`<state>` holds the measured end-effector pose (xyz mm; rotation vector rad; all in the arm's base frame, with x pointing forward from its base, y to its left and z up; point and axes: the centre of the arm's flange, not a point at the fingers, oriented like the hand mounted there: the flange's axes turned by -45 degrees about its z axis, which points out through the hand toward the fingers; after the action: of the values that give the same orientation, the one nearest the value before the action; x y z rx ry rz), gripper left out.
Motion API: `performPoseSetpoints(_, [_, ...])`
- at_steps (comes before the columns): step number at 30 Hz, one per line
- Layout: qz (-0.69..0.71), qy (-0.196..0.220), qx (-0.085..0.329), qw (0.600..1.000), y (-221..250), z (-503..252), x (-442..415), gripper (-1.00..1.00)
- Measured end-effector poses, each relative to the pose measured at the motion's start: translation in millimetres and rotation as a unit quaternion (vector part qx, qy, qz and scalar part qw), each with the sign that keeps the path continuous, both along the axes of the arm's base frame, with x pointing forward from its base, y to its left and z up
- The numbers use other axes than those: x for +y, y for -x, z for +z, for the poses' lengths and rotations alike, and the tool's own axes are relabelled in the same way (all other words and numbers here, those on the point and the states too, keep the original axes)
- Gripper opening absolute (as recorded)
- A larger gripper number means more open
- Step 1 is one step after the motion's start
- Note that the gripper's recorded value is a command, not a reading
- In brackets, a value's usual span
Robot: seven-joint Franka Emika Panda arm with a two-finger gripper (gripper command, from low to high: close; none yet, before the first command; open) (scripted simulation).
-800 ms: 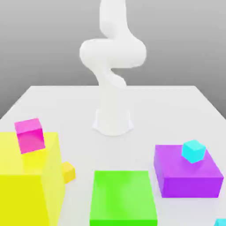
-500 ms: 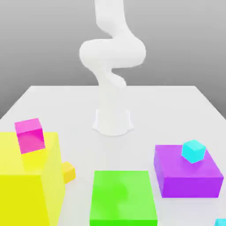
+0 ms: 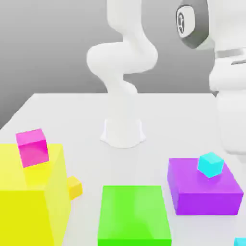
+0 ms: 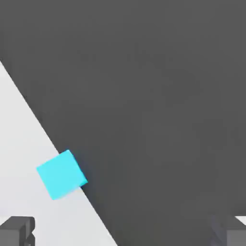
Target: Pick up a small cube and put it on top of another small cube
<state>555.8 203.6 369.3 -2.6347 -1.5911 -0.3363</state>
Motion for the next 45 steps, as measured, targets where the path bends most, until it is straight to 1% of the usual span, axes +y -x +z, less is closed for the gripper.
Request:
performPoseSetpoints(5, [0.100,0.044,0.033,0.993,1,-83,39,0.00])
performPoseSetpoints(9, [0.183,0.080,0.057,0.978,12,-150,67,0.00])
performPoseSetpoints(13, [0.206,0.090,0.063,0.972,15,-217,75,0.00])
performPoseSetpoints(14, [0.206,0.091,0.063,0.972,15,-228,74,-1.00])
performPoseSetpoints(20, [0.207,0.091,0.064,0.972,16,-234,74,-1.00])
performPoseSetpoints(22, [0.207,0.091,0.064,0.972,15,-217,75,-1.00])
performPoseSetpoints(25, [0.200,0.090,0.065,0.973,13,-171,68,-1.00])
performPoseSetpoints(30, [0.096,0.085,0.071,0.989,-12,-94,-27,-1.00])
performPoseSetpoints(34, [0.001,0.079,0.077,0.994,-14,-38,-115,-1.00])
performPoseSetpoints(39, [-0.137,0.066,0.087,0.984,12,24,-245,-1.00])
performPoseSetpoints(41, [-0.189,0.061,0.091,0.976,32,46,-290,-1.00])
performPoseSetpoints(45, [-0.271,0.051,0.098,0.956,78,84,-352,-1.00])
